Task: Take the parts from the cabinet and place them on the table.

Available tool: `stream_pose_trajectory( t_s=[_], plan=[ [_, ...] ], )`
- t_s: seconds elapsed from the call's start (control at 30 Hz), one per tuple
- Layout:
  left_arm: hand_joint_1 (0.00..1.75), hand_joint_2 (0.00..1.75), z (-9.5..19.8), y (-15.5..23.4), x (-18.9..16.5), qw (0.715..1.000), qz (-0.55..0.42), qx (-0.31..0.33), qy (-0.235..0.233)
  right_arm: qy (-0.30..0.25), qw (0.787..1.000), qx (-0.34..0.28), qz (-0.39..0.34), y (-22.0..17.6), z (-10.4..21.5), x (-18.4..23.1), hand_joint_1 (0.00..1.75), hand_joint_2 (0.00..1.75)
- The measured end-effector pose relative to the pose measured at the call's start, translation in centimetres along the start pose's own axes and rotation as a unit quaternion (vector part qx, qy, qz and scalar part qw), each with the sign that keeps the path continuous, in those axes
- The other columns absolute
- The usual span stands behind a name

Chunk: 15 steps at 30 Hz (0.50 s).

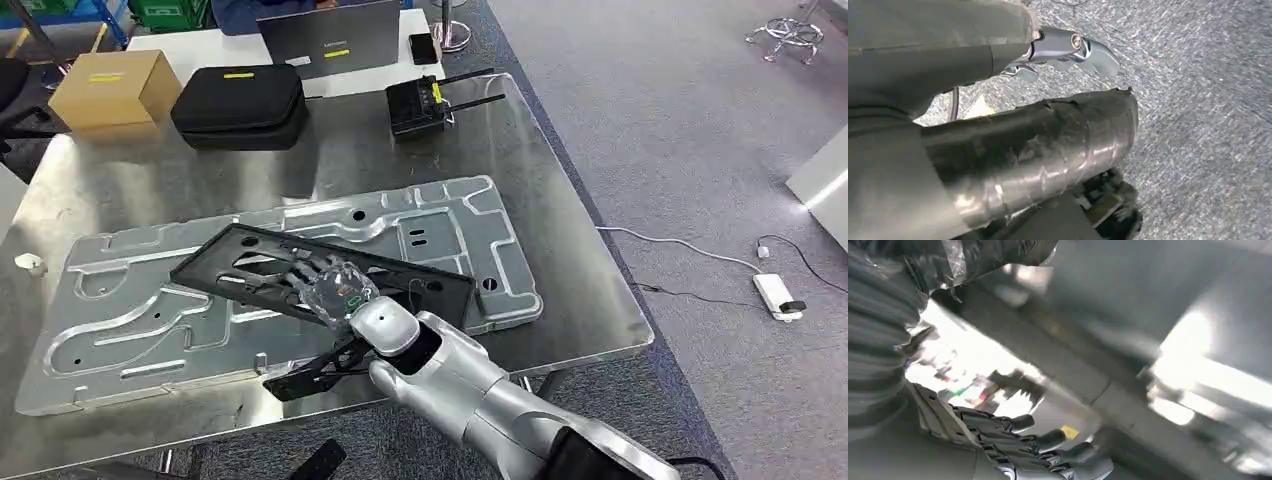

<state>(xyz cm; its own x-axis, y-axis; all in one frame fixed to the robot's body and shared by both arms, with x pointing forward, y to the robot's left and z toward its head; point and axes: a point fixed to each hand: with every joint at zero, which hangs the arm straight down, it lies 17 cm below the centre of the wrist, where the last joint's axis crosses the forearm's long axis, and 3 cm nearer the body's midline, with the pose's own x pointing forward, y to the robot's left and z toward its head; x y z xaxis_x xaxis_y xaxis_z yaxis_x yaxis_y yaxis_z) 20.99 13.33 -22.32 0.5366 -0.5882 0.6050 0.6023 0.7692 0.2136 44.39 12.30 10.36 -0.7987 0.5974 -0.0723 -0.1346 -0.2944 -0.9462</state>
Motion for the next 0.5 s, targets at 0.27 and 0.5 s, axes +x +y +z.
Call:
stream_pose_trajectory(
  t_s=[0.27,0.5],
  plan=[
    [0.0,0.0,0.1,0.6,-0.5,1.0,0.006,0.013,0.001,-0.047,0.997,0.027,-0.052,-1.1,0.2,1.0,0.0,1.75],
    [0.0,0.0,0.2,0.5,-0.6,1.0,0.008,0.013,0.001,-0.055,0.996,0.024,-0.064,-1.4,0.2,0.9,0.0,1.75]
  ],
)
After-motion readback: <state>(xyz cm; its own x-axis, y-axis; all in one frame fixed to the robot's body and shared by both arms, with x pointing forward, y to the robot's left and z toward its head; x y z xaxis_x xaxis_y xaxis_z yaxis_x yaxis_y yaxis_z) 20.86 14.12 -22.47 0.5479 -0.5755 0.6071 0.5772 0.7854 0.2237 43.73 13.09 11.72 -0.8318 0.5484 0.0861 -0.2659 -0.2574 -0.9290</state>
